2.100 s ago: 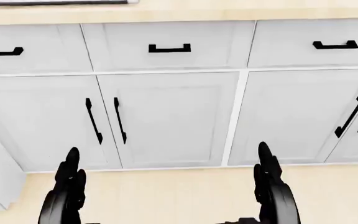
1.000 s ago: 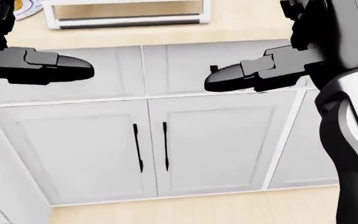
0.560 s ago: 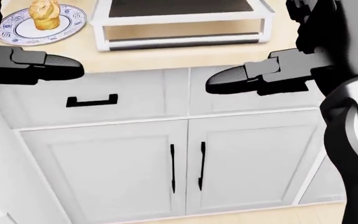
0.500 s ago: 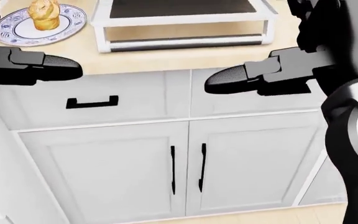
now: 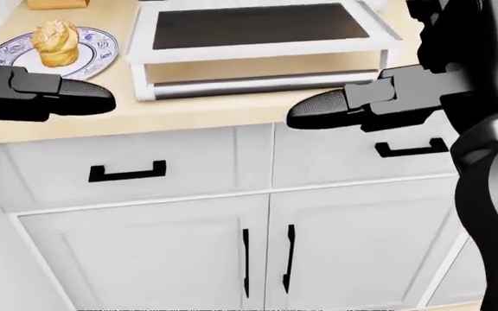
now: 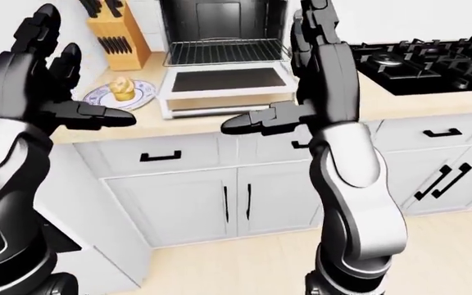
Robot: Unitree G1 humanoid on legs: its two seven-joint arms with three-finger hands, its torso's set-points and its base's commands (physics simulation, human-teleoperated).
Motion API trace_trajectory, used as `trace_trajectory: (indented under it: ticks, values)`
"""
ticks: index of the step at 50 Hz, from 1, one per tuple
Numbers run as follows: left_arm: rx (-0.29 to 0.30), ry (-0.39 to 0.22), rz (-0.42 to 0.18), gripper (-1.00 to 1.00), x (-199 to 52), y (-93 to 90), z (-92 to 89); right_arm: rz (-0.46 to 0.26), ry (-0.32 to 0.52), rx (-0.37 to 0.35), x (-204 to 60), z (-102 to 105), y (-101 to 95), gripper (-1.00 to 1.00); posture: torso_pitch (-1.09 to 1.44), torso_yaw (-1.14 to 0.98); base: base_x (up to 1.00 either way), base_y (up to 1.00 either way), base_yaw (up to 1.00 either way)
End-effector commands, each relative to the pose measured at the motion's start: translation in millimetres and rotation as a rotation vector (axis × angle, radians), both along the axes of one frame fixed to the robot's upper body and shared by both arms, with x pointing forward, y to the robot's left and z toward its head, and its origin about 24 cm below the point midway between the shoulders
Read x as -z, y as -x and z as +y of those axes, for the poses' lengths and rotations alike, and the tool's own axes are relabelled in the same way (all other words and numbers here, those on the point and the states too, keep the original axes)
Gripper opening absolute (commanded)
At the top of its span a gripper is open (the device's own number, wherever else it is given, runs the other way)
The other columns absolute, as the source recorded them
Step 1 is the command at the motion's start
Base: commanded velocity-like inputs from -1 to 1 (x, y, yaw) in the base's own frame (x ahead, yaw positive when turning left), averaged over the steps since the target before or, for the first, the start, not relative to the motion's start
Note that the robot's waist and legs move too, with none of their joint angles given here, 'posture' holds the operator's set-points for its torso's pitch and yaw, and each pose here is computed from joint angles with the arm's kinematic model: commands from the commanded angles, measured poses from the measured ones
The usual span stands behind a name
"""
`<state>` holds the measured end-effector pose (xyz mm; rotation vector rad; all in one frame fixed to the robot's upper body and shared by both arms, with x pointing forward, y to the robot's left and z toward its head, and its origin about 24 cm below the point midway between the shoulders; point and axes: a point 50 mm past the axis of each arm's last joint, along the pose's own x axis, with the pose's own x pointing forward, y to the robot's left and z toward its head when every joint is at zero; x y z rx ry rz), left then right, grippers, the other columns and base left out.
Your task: Place the scone on the rack of the toaster oven.
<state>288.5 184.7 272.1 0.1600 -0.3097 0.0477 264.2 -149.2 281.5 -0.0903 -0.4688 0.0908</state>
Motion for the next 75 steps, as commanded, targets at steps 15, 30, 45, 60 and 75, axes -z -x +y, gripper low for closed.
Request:
trace_trajectory:
  ticks: [15, 30, 45, 60, 75]
  values:
    - [-0.011, -0.007, -0.047, 1.0, -8, 2.0, 0.6, -0.043, -0.013, -0.014, -6, 0, 4.1, 1.0, 0.0, 0.0, 0.15, 0.02, 0.0]
    - [-0.013, -0.014, -0.064, 1.0, -15, 1.8, 0.0, -0.048, -0.001, -0.005, -7, -2, 7.8, 1.0, 0.0, 0.0, 0.27, 0.0, 0.0]
    - [-0.032, -0.009, -0.076, 1.0, -18, 5.9, 4.6, -0.043, 0.007, 0.008, -8, -3, 9.9, 1.0, 0.0, 0.0, 0.18, 0.0, 0.0]
    - [-0.024, -0.023, -0.067, 1.0, -17, 8.3, 2.9, -0.102, -0.015, 0.026, -15, -8, 16.1, 1.0, 0.0, 0.0, 0.07, 0.26, 0.0]
    - [-0.023, -0.028, -0.068, 1.0, -19, 9.1, 4.0, -0.121, -0.025, 0.032, -19, -9, 17.0, 1.0, 0.0, 0.0, 0.09, 0.06, 0.0]
